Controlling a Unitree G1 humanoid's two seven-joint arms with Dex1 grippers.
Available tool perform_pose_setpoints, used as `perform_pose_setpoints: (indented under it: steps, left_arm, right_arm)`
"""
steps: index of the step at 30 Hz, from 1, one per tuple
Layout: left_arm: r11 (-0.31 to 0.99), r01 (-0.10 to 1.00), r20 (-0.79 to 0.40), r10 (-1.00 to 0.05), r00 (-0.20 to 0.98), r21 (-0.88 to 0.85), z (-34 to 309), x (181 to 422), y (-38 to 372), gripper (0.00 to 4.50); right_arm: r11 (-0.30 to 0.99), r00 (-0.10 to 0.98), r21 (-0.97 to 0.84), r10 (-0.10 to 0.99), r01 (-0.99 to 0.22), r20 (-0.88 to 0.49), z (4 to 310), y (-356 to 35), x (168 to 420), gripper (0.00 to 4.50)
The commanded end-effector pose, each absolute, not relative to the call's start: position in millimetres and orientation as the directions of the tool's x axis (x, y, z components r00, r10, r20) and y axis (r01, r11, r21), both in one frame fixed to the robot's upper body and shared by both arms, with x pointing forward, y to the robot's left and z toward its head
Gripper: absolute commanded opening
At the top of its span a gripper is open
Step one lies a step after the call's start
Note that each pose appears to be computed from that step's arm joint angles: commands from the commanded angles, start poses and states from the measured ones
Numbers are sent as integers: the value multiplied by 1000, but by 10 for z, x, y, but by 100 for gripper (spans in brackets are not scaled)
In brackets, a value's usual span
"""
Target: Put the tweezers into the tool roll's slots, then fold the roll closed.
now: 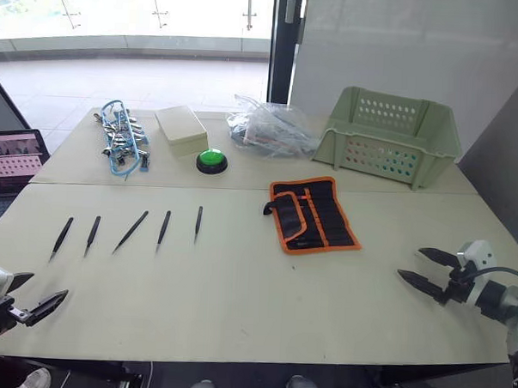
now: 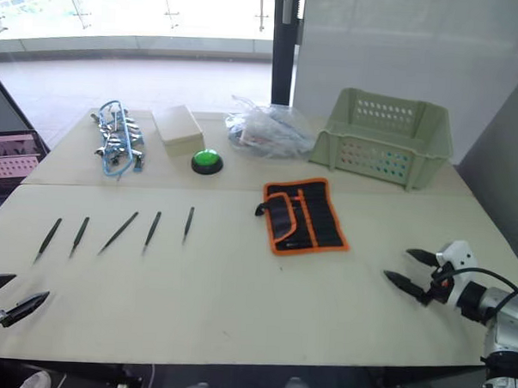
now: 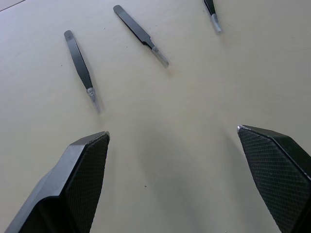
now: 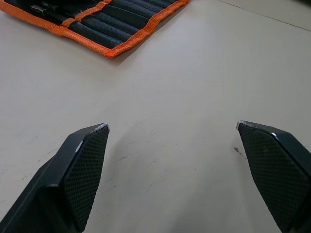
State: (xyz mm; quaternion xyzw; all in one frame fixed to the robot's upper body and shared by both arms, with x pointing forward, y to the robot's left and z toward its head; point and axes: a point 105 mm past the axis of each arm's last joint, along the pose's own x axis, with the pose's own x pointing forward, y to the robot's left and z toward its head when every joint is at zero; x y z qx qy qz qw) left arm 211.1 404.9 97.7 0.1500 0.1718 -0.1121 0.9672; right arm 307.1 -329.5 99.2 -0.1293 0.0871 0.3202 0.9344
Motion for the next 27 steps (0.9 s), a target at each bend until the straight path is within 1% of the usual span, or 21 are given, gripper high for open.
perform_pose_setpoints:
  steps: [1,5,8,11,14,17,22,25,27]
  left_arm:
    - [915,302,-323,-209,923,269,1137,2184,3990,446]
    - [900,355,-290,-279,915,254,1242,2263,3900,446]
    - [896,370,-254,-309,917,245,1332,2322,3856,446]
    - [880,420,-244,-367,898,223,1385,2390,3708,446]
    - [821,555,-198,-527,827,136,1512,2413,3309,446]
    - [760,647,-171,-631,756,57,1595,2383,2995,446]
    - [661,751,-158,-743,650,-18,1667,2345,2506,446]
    - [642,766,-164,-759,630,-31,1653,2336,2348,446]
    - [638,769,-145,-765,628,-35,1625,2328,2229,446]
  right_arm:
    - [782,813,-224,548,-581,-198,1131,-3368,3067,450]
    - [803,829,-208,528,-559,-187,1128,-3413,3045,450]
    - [811,822,-150,539,-566,-186,1124,-3408,3016,450]
    - [825,823,-81,541,-559,-173,1125,-3386,3005,450]
    - [809,797,59,586,-584,-150,1120,-3183,2961,450]
    - [779,768,136,627,-613,-132,1161,-2933,2900,450]
    - [748,741,167,662,-643,-112,1251,-2514,2856,450]
    - [749,743,124,662,-651,-99,1316,-2351,2862,450]
    - [729,727,141,682,-669,-76,1381,-2232,2844,450]
